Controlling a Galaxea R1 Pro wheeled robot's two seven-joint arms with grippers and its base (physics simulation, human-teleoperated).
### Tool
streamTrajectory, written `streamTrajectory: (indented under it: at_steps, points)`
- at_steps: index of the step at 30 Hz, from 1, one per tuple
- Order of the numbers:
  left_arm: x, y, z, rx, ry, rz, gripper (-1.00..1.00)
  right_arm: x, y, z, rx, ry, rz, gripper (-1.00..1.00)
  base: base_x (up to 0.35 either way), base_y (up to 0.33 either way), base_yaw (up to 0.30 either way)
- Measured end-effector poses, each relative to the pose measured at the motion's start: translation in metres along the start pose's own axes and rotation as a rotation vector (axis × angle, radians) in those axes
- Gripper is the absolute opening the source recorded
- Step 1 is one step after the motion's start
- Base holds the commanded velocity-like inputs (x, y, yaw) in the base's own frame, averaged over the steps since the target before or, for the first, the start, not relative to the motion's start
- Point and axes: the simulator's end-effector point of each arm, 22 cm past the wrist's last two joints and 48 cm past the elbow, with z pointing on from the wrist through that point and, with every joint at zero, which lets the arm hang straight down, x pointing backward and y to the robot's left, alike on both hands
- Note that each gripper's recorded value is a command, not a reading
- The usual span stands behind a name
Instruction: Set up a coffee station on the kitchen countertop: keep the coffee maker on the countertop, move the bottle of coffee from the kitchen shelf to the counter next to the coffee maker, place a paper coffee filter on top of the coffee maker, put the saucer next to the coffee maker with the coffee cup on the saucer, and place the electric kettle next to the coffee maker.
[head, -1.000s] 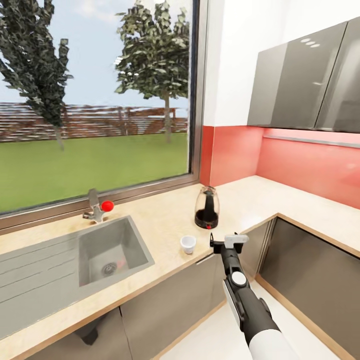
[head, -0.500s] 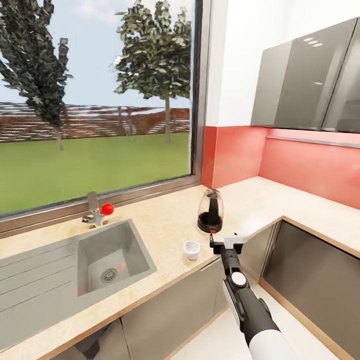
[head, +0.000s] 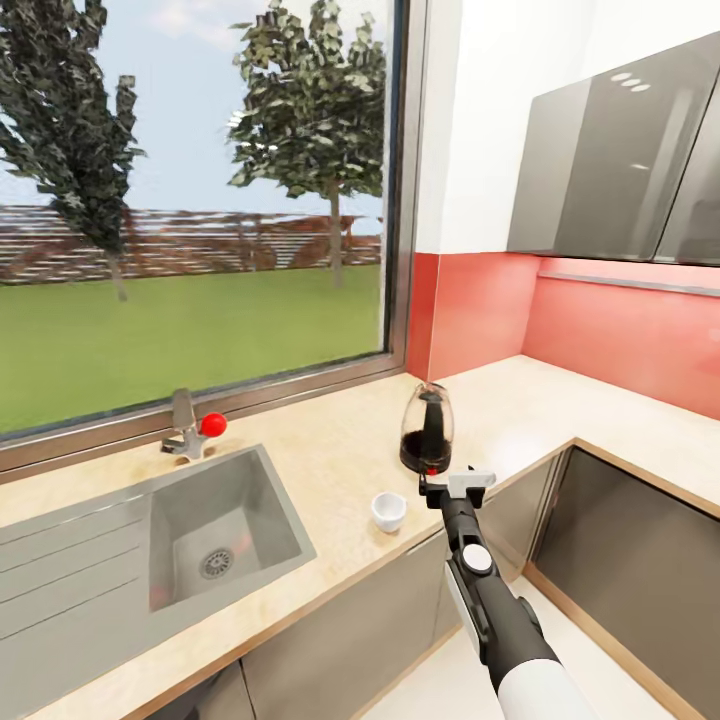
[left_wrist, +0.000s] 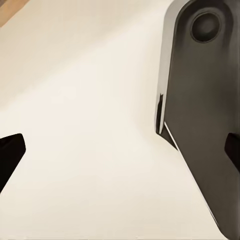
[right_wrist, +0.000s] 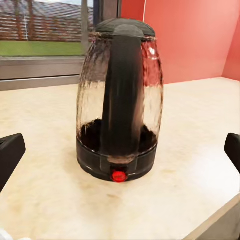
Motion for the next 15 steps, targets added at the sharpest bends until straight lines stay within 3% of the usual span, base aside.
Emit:
streamTrajectory:
  at_steps: [8, 15]
  points:
    - [0.0045, -0.0012, -0.0002, 0.002, 0.020, 0.003, 1.00, -0.0003, 0.0000, 0.0002, 0.000, 0.000, 0.000, 1.00, 0.129, 0.001, 0.000]
    - [0.0059, -0.0027, -0.0004, 0.004, 0.027, 0.003, 1.00, -0.0004, 0.0005, 0.0000, -0.001, -0.001, -0.001, 1.00, 0.021, 0.000, 0.000]
